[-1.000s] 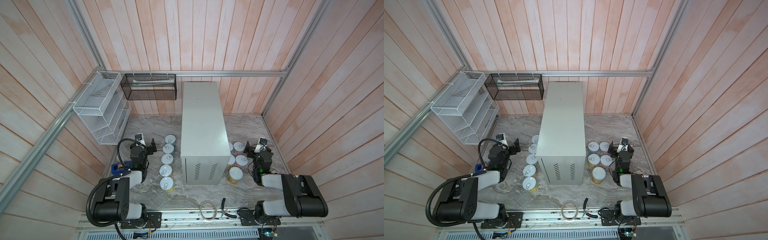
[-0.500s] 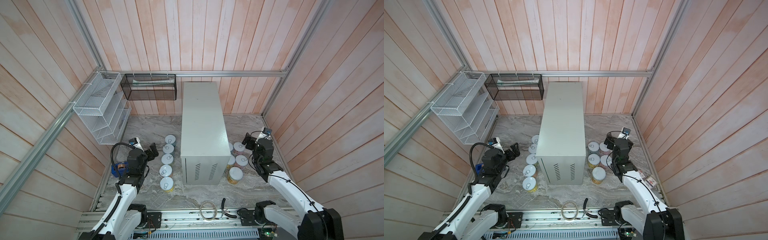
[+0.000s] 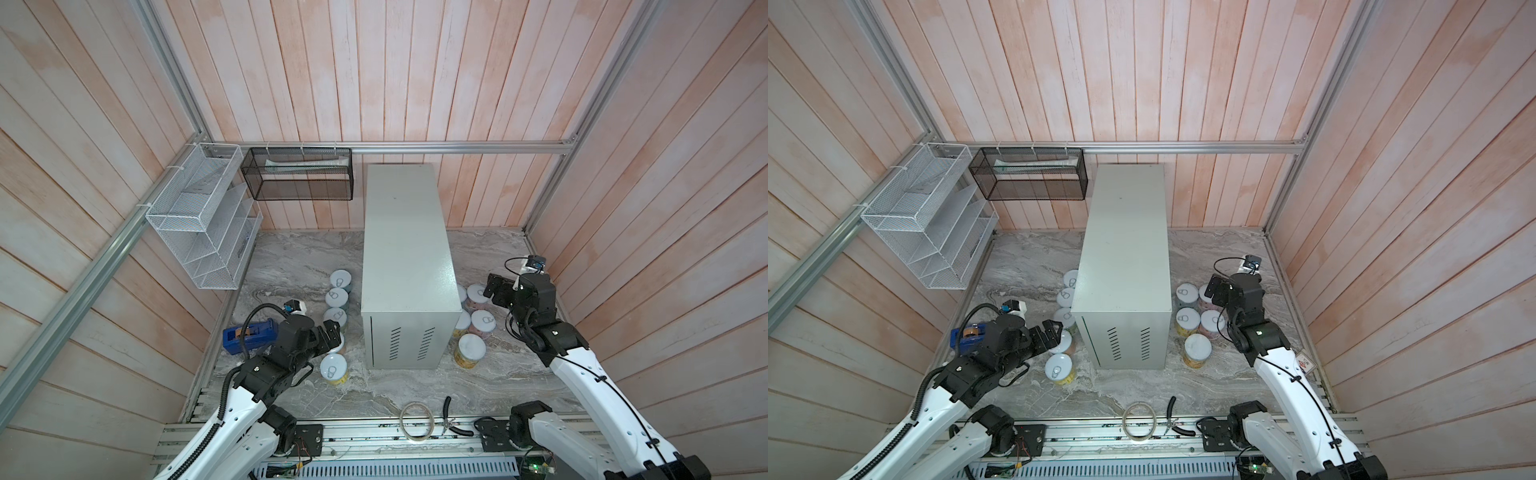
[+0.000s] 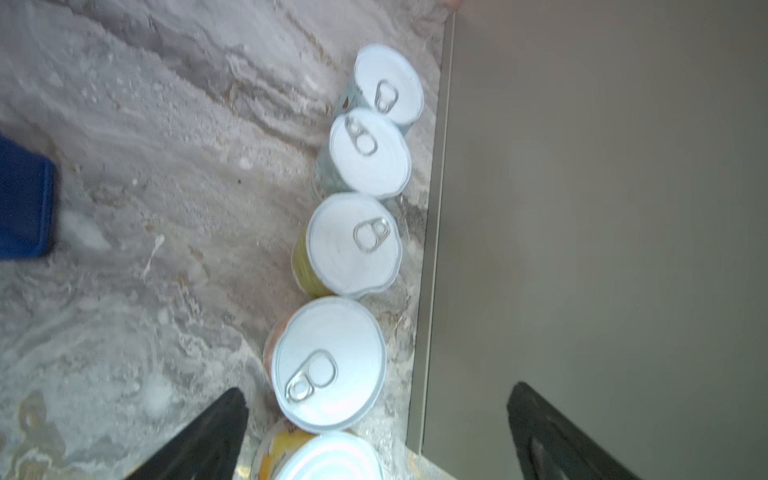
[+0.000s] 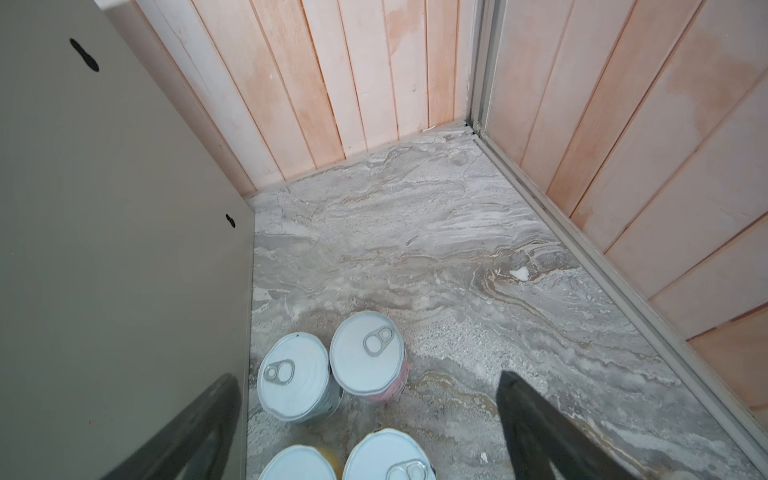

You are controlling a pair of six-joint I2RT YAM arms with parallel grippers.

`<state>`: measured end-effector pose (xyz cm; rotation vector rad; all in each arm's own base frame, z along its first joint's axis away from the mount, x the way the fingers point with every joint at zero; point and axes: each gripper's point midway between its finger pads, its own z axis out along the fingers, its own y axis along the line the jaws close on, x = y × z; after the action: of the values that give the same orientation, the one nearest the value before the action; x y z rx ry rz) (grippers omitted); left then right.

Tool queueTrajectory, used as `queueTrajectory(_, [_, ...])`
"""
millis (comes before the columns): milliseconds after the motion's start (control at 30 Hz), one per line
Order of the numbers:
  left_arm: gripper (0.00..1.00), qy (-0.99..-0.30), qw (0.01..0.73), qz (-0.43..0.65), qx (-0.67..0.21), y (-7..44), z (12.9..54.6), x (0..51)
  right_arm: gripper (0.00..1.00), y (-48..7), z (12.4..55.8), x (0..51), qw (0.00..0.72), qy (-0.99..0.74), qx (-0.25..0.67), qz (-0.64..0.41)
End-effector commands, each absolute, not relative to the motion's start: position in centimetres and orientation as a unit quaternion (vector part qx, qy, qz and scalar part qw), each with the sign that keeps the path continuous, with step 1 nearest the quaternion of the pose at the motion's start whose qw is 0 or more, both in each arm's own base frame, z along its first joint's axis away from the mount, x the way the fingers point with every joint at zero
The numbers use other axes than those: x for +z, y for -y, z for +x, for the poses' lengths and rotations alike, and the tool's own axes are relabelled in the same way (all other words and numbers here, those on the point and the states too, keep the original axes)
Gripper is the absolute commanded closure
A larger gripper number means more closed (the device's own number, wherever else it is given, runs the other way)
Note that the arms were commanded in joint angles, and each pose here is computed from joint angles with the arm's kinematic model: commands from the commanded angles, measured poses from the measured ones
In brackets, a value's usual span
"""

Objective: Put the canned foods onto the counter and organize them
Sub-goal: 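Reach the left gripper down to the nearest can and grasp it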

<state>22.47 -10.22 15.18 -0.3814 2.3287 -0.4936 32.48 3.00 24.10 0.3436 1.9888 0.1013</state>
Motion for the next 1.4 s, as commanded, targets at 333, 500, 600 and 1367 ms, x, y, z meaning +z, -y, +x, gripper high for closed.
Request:
queueTrajectory(333, [0.00,-0.932,0.299,-0.163,-0.128,10.5,17.9,11.6,0.03,-3.6,31.3,21.7,0.496,-0.857,0.045,0.131])
queueTrajectory(500, [0.00,-0.940,0.286,-0.156,-0.103,11.1,17.1,9.7,0.02,-4.1,31.7,21.1,0.487,-0.863,0.053,0.123])
queueTrajectory(600, [0.00,-0.942,0.287,-0.150,-0.091,11.4,17.2,8.9,0.02,-4.4,31.9,21.1,0.485,-0.864,0.058,0.119])
queueTrajectory(1367, [0.05,-0.946,0.297,-0.121,-0.044,12.4,18.7,3.8,0.03,-5.3,32.3,19.3,0.472,-0.871,0.076,0.115])
